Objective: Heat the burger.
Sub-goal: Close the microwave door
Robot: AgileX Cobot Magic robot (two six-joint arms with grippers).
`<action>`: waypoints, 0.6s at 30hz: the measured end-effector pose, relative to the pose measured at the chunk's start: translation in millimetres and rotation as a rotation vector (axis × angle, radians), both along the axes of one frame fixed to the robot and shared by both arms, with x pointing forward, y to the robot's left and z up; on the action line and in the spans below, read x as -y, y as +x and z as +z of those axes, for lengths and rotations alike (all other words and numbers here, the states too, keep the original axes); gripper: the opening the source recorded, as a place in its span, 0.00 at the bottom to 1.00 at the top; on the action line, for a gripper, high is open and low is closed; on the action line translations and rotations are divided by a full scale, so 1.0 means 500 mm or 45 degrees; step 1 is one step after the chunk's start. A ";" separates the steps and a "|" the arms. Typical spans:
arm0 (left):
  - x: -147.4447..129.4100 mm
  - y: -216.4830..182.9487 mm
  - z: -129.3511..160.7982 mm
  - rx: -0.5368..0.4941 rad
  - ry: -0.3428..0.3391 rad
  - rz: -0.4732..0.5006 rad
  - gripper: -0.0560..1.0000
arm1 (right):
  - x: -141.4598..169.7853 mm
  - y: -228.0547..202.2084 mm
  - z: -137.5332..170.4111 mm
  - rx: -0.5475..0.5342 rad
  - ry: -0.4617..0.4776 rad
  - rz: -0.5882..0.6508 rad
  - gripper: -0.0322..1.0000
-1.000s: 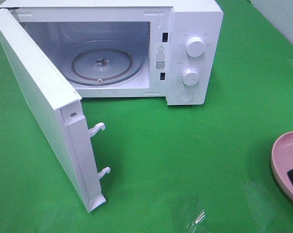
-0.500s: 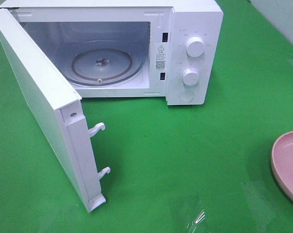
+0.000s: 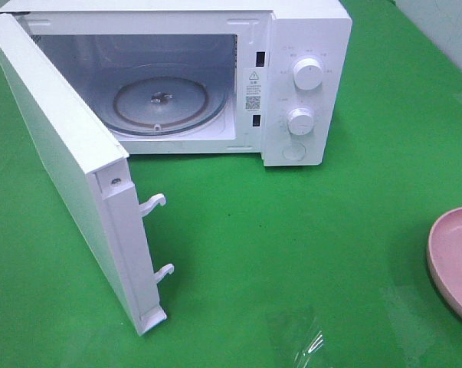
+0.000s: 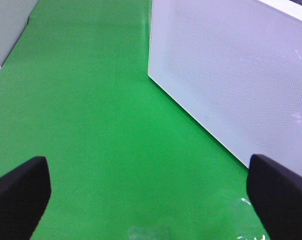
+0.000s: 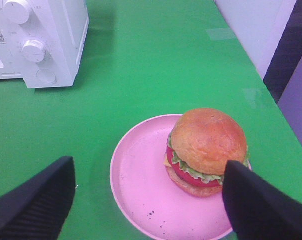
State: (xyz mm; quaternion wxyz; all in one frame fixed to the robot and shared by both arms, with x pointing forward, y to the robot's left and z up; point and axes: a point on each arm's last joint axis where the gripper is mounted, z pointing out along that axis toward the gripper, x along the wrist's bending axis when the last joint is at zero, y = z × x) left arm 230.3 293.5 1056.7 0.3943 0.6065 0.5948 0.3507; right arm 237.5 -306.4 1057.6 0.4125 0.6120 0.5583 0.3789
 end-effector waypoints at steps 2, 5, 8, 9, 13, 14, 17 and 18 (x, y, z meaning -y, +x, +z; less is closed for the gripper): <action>0.000 0.000 0.000 0.000 0.000 0.000 0.98 | 0.000 0.000 0.000 0.000 0.000 0.000 0.78; 0.000 0.000 0.000 0.000 0.000 0.000 0.98 | 0.000 0.000 0.000 0.000 0.000 0.000 0.78; 0.000 0.000 0.000 0.000 0.000 0.000 0.98 | 0.000 0.000 0.000 0.000 0.000 0.000 0.78; 0.000 0.000 0.000 0.000 0.000 0.000 0.98 | 0.000 0.000 0.000 0.000 0.000 0.000 0.78; 0.000 0.000 0.000 0.000 0.000 0.000 0.98 | 0.000 0.000 0.000 0.000 0.000 0.000 0.78; 0.000 0.000 0.000 0.000 0.000 0.000 0.98 | 0.000 0.000 0.000 0.000 0.000 0.000 0.78; 0.000 0.000 0.000 0.000 0.000 0.000 0.98 | 0.000 0.000 0.000 0.000 0.000 0.000 0.78; 0.000 0.000 0.000 0.000 0.000 0.000 0.98 | 0.000 0.000 0.000 0.000 0.000 0.000 0.78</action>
